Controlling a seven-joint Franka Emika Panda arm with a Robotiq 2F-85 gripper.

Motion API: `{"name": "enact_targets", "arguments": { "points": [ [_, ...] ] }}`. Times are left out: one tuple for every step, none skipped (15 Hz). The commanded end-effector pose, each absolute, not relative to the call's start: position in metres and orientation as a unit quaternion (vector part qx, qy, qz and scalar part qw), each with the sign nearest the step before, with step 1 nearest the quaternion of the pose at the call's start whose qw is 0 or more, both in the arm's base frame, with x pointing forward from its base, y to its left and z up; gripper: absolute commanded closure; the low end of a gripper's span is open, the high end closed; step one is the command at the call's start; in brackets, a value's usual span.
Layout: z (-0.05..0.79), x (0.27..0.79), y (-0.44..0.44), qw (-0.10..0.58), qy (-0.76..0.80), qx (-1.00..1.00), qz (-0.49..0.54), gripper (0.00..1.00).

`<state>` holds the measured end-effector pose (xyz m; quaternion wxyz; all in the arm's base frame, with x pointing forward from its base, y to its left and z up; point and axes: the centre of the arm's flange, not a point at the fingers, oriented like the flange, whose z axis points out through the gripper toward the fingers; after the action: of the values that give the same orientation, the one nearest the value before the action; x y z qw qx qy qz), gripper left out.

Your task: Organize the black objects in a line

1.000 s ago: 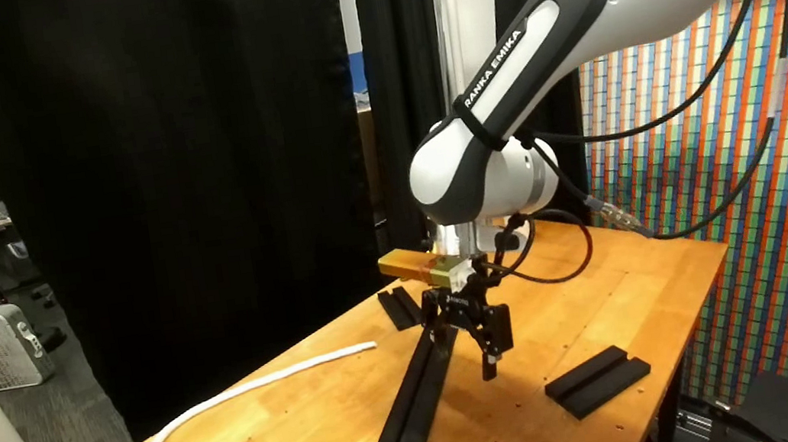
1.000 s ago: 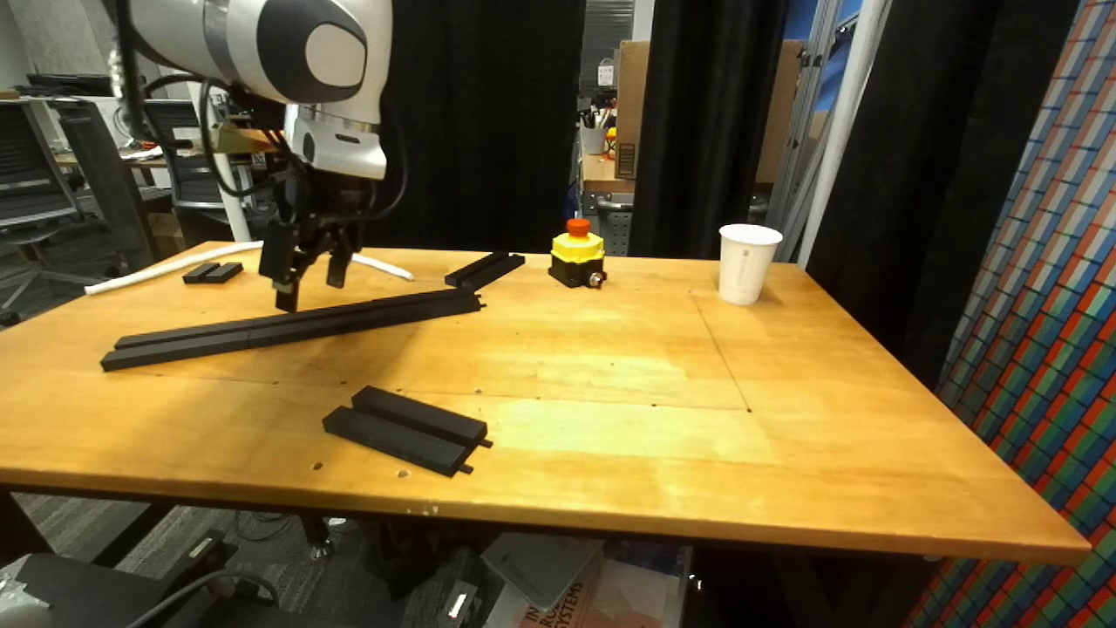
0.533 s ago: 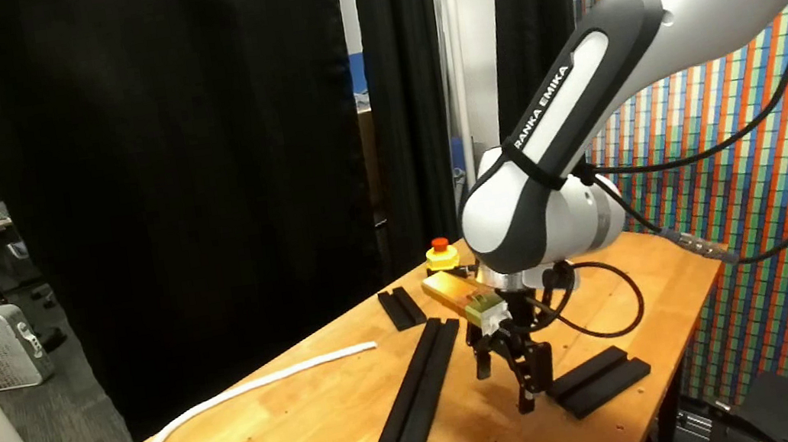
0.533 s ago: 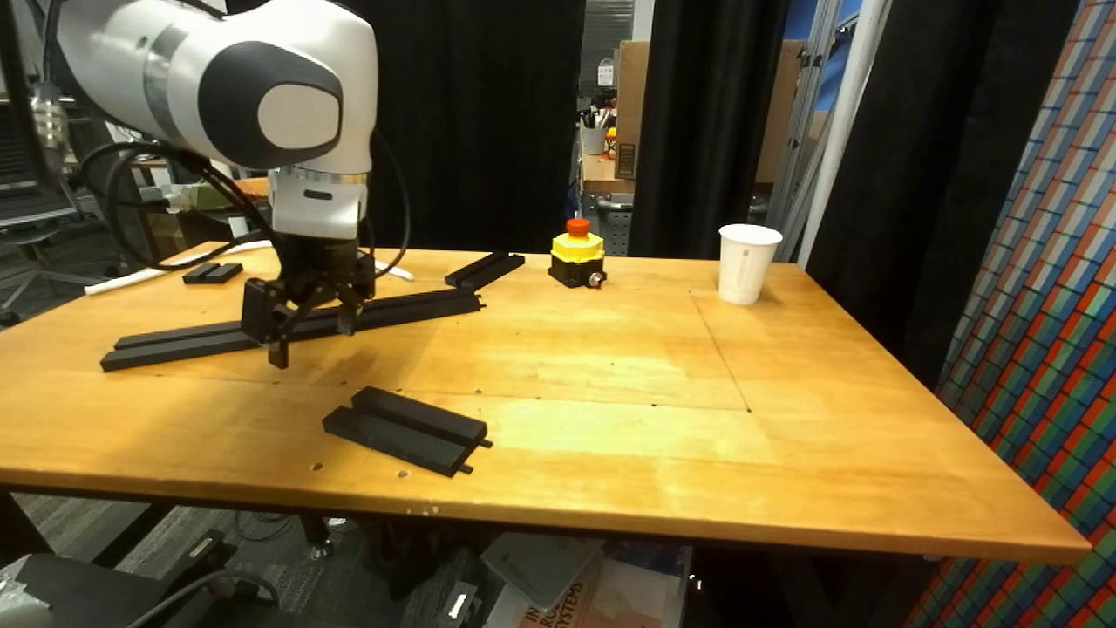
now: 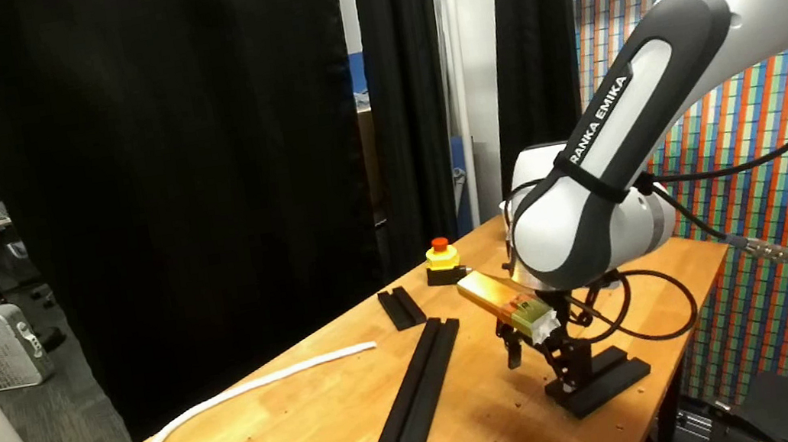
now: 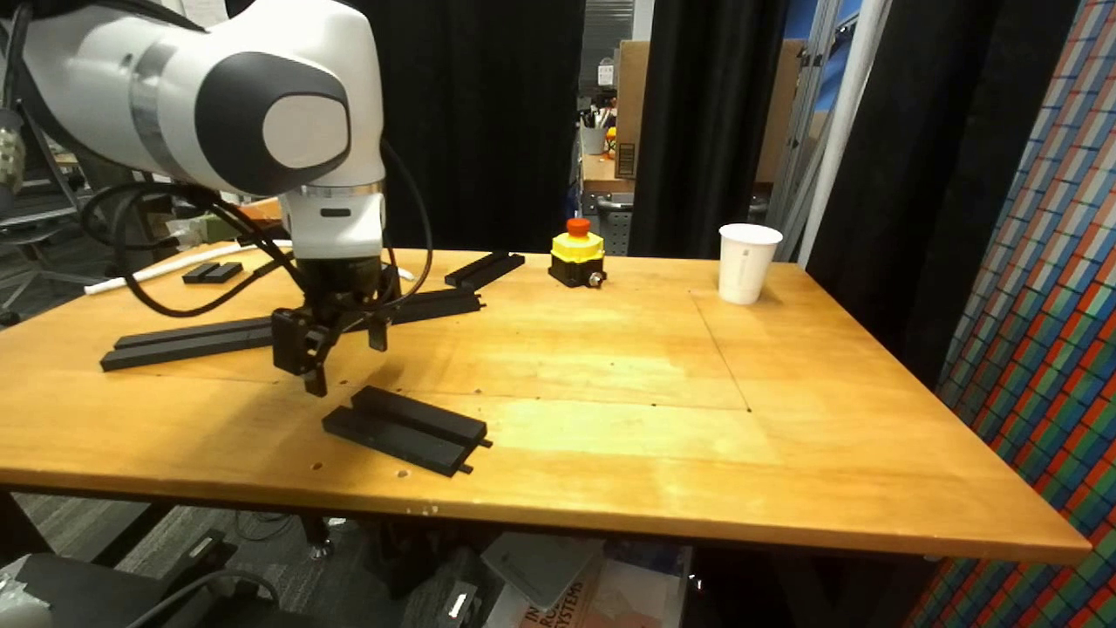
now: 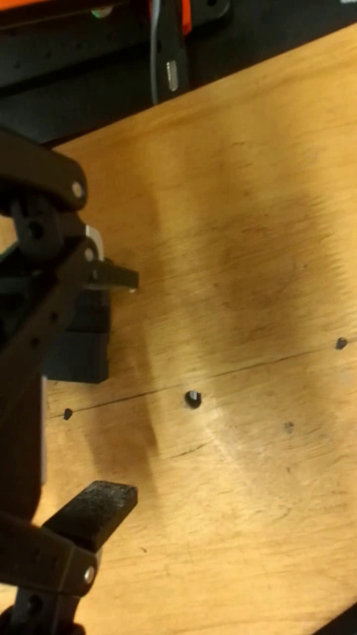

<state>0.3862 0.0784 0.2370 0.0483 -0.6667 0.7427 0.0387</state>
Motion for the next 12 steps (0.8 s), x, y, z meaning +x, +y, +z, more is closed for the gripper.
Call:
{"name": "enact_targets", "arguments": {
  "points": [
    [0.251, 0.370, 0.059, 0.046, 0.731, -0.680, 0.018, 0.00],
    [0.251, 0.369, 0.055, 0.044, 0.730, -0.682, 0.018, 0.00],
    [0.250, 0.368, 0.052, 0.044, 0.730, -0.682, 0.017, 0.00],
    [0.250, 0.367, 0.049, 0.045, 0.730, -0.681, 0.020, 0.00],
    [0.251, 0.366, 0.047, 0.048, 0.729, -0.683, 0.024, 0.00],
    [0.251, 0.365, 0.047, 0.052, 0.725, -0.686, 0.035, 0.00],
    [0.250, 0.364, 0.047, 0.051, 0.723, -0.688, 0.045, 0.00],
    [0.250, 0.362, 0.047, 0.052, 0.717, -0.693, 0.056, 0.00],
    [0.250, 0.360, 0.047, 0.052, 0.713, -0.696, 0.071, 0.00],
    [0.250, 0.357, 0.047, 0.051, 0.709, -0.698, 0.083, 0.00],
    [0.250, 0.355, 0.046, 0.049, 0.707, -0.699, 0.091, 0.00],
    [0.249, 0.354, 0.046, 0.045, 0.707, -0.700, 0.094, 0.00]
  ]
}}
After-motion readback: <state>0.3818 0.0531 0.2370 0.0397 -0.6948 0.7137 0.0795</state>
